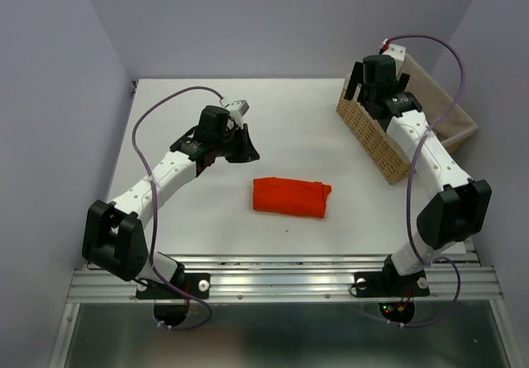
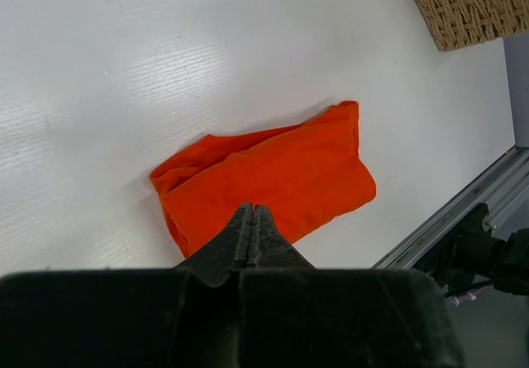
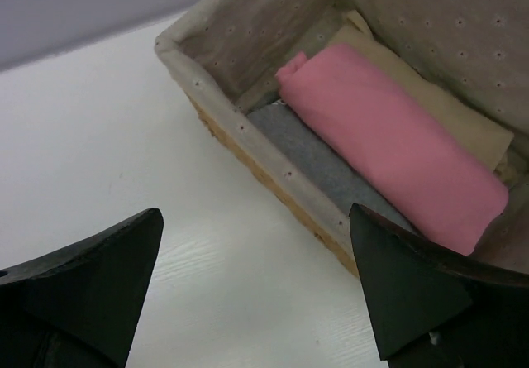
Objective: Roll the t-shirts
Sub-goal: Move the bin to the corner of the board.
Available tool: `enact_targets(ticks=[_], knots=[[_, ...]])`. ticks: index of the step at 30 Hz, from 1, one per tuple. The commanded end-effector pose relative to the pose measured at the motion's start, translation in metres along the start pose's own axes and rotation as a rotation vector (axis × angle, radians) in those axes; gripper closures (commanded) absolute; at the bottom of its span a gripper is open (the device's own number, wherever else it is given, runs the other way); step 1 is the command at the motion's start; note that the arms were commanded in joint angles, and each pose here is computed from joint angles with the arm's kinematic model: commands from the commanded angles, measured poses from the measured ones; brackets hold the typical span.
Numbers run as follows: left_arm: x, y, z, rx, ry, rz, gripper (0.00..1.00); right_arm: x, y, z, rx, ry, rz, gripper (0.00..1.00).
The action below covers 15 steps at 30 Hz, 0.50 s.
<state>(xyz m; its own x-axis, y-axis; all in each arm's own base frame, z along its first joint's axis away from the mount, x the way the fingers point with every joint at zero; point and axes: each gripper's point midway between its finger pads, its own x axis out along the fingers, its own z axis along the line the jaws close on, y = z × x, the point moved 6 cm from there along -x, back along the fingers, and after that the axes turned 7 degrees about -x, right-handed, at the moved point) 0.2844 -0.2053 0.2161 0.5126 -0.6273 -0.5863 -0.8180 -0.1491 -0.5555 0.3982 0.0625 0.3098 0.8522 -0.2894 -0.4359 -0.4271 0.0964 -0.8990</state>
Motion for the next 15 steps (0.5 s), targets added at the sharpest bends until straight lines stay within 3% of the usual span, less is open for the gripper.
enact_targets(ticks=[1, 5, 11, 15], knots=[[-0.009, -0.003, -0.004, 0.036, 0.022, -0.031, 1.0, 0.026, -0.007, -0.011, -0.142, 0.094, 0.021, 0.0], [-0.007, 0.002, -0.002, 0.027, 0.031, -0.016, 1.0, 0.057, -0.011, -0.008, -0.196, 0.072, 0.046, 0.0], [-0.009, 0.012, 0.001, 0.01, 0.042, -0.012, 1.0, 0.092, -0.019, 0.015, -0.282, -0.103, 0.04, 0.03], [-0.011, 0.018, 0.004, -0.001, 0.041, -0.011, 1.0, 0.106, -0.011, 0.027, -0.353, -0.187, 0.07, 0.23]])
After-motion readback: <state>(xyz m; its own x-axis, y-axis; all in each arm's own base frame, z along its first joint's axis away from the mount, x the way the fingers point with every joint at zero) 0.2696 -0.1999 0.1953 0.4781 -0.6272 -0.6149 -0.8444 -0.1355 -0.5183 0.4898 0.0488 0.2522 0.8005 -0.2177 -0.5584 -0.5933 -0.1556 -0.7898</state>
